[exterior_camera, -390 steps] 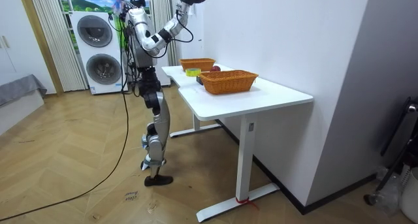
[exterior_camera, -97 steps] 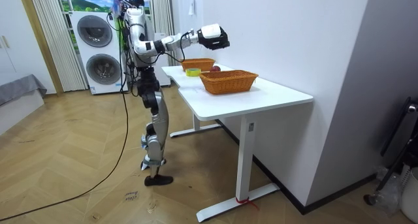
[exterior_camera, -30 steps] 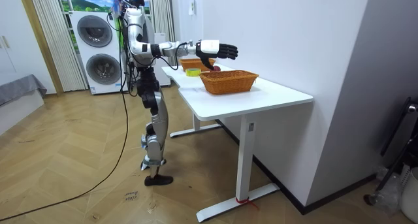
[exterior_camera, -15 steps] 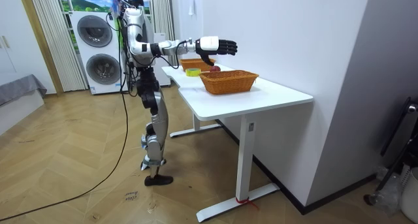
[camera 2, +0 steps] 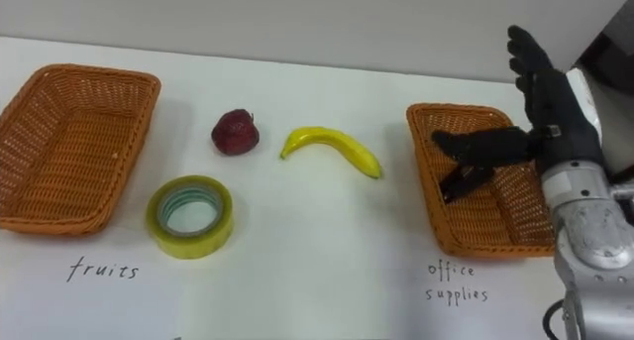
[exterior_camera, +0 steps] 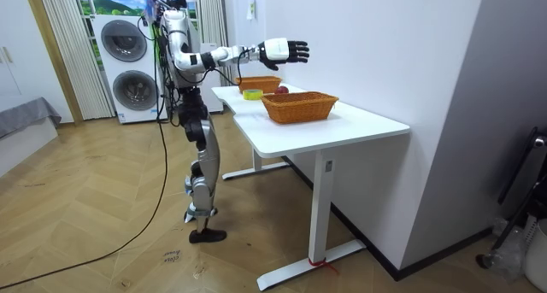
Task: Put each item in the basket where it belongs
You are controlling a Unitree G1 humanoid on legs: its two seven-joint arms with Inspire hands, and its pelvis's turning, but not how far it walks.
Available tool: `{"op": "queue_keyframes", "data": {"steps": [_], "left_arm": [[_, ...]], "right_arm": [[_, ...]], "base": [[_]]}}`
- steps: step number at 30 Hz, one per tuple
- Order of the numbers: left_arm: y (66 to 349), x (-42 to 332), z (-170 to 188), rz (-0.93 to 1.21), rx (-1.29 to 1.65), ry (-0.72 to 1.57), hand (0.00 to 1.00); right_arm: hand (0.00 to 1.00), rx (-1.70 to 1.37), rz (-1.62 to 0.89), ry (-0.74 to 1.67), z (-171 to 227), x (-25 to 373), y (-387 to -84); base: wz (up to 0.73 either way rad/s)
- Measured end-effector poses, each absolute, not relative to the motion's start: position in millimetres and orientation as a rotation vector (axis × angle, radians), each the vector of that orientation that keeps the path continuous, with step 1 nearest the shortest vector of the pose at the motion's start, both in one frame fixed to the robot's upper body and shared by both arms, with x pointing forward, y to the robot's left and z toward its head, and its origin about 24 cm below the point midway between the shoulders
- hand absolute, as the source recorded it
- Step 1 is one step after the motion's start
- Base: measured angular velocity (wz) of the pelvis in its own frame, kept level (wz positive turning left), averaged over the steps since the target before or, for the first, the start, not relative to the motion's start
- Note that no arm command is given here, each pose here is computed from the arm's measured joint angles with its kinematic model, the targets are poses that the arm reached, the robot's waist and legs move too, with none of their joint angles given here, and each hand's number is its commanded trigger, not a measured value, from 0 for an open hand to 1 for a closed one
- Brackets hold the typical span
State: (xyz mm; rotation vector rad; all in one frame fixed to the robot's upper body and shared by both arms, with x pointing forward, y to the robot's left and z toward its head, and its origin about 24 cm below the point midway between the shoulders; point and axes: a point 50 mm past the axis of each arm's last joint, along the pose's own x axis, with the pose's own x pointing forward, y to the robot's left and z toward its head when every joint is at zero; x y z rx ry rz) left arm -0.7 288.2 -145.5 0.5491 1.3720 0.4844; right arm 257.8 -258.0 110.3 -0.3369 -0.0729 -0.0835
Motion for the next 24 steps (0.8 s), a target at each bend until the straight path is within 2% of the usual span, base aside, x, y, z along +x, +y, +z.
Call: {"op": "queue_keyframes", "data": {"steps": [12, 18, 24], "left_arm": [[286, 0, -147, 0.458, 0.559, 1.403, 0.00], [287, 3, -147, 0.455, 0.545, 1.411, 0.00], [286, 7, -147, 0.451, 0.542, 1.404, 0.00]], "right_arm": [[0.00, -0.261, 0.181, -0.130, 122, 283, -205], [0.00, -0.254, 0.214, -0.154, 131, 288, -199], [0.00, -0.221, 0.262, -0.102, 120, 293, -192]], "base": [[0.07], [0.17], [0.08]]}}
